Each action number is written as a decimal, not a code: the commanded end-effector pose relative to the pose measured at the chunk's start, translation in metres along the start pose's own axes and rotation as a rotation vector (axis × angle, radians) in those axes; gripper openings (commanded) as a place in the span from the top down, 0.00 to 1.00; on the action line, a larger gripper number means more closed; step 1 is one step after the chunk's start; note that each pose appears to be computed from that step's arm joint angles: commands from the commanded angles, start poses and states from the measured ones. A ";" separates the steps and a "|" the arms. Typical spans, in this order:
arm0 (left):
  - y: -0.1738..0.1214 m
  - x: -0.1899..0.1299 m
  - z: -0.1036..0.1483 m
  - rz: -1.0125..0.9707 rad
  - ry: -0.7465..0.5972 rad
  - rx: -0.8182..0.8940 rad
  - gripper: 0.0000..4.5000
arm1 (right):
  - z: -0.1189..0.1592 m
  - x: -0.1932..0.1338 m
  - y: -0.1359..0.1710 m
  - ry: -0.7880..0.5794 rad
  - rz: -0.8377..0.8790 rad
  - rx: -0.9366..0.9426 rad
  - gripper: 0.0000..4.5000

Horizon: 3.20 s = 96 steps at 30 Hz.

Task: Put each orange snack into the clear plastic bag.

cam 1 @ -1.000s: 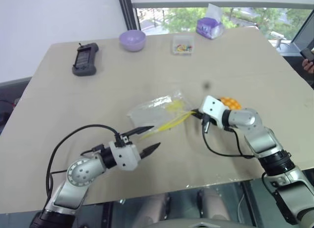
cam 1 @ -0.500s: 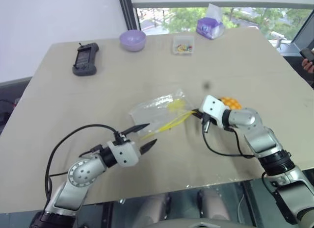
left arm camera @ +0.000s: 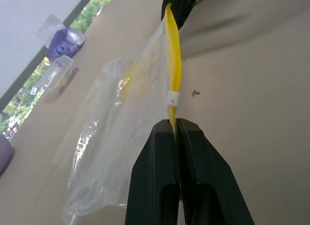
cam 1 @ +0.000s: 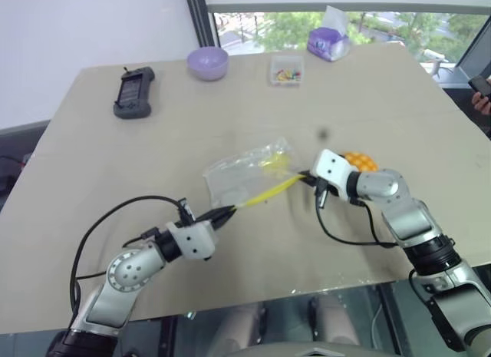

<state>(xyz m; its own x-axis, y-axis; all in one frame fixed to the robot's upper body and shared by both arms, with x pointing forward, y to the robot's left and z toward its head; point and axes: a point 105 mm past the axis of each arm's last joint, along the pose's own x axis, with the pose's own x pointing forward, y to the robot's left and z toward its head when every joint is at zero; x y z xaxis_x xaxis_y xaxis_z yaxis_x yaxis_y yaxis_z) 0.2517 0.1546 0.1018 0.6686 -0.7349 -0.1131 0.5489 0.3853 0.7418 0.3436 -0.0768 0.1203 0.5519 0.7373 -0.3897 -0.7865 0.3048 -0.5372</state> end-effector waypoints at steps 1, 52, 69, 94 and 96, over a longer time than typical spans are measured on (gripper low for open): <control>0.017 0.000 0.008 0.067 -0.035 0.002 1.00 | 0.022 -0.007 -0.005 -0.075 -0.012 -0.026 0.90; 0.031 0.030 0.021 0.083 -0.116 -0.076 1.00 | 0.041 0.063 -0.027 -0.068 -0.209 -0.580 0.15; 0.044 0.037 0.021 0.164 -0.106 -0.090 1.00 | 0.048 0.035 -0.013 -0.213 -0.086 -0.563 0.01; 0.049 0.035 0.016 0.254 -0.061 -0.129 1.00 | -0.091 -0.058 -0.026 0.144 -0.375 0.580 0.01; 0.050 0.035 0.016 0.253 -0.060 -0.127 1.00 | -0.096 -0.059 -0.028 0.175 -0.396 0.564 0.06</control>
<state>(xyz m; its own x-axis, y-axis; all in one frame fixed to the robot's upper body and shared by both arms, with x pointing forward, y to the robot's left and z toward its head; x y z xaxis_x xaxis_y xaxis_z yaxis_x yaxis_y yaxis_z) 0.2961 0.1426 0.1304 0.7794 -0.6231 0.0651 0.4535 0.6328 0.6277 0.3581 -0.1735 0.1055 0.8129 0.4918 -0.3120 -0.5627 0.8014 -0.2029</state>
